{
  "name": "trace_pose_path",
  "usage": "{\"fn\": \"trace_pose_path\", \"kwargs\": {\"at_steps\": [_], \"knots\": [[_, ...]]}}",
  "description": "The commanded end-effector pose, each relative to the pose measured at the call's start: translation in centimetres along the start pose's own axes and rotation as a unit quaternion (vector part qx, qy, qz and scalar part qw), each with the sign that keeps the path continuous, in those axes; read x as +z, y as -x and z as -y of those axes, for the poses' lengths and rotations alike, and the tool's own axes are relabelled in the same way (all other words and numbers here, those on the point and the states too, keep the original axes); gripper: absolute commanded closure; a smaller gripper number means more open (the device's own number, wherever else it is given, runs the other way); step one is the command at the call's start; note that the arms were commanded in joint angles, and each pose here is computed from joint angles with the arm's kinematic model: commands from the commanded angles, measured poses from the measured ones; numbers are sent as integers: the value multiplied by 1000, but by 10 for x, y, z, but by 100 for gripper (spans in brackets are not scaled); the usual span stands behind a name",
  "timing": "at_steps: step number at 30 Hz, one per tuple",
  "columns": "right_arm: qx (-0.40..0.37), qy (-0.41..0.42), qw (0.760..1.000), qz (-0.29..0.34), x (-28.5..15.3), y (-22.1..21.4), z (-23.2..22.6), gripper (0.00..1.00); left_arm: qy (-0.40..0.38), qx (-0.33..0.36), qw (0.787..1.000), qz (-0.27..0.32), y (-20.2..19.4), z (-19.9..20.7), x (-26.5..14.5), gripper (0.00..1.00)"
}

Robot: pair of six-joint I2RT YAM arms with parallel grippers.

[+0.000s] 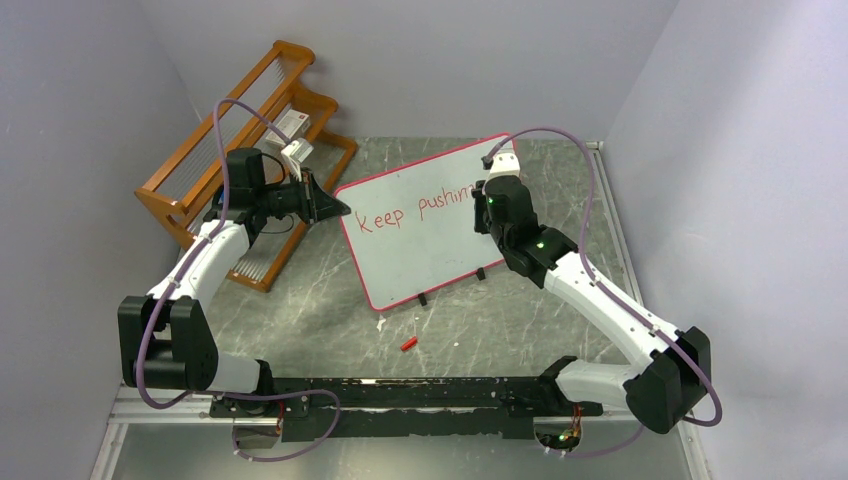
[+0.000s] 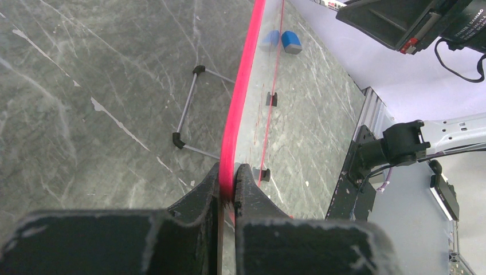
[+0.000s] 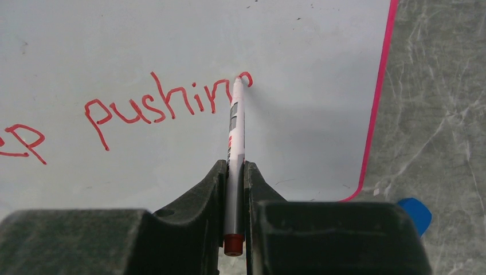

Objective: Write a sentence on the whiteboard

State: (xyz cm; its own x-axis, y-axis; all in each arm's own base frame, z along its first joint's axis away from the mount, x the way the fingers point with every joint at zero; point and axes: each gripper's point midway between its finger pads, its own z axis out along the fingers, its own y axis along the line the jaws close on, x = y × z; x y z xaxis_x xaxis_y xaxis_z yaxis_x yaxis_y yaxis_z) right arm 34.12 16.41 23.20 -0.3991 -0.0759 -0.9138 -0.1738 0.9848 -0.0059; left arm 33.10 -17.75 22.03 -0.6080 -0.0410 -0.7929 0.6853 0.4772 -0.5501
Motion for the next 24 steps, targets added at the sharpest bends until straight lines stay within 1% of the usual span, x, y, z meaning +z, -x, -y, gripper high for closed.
{"fn": "trace_pose_path", "kwargs": {"at_steps": [1,12,24], "knots": [[-1,14,1000,-28,-3,-16,-3,100,46,18,998,-33,-24,-25,8,95],[-8,-2,999,-43,-4,-25,4,100,47,18,998,-33,-25,-26,8,95],[-13,-27,999,-40,-2,-24,12,100,49,18,998,-34,-25,-26,7,95]]}}
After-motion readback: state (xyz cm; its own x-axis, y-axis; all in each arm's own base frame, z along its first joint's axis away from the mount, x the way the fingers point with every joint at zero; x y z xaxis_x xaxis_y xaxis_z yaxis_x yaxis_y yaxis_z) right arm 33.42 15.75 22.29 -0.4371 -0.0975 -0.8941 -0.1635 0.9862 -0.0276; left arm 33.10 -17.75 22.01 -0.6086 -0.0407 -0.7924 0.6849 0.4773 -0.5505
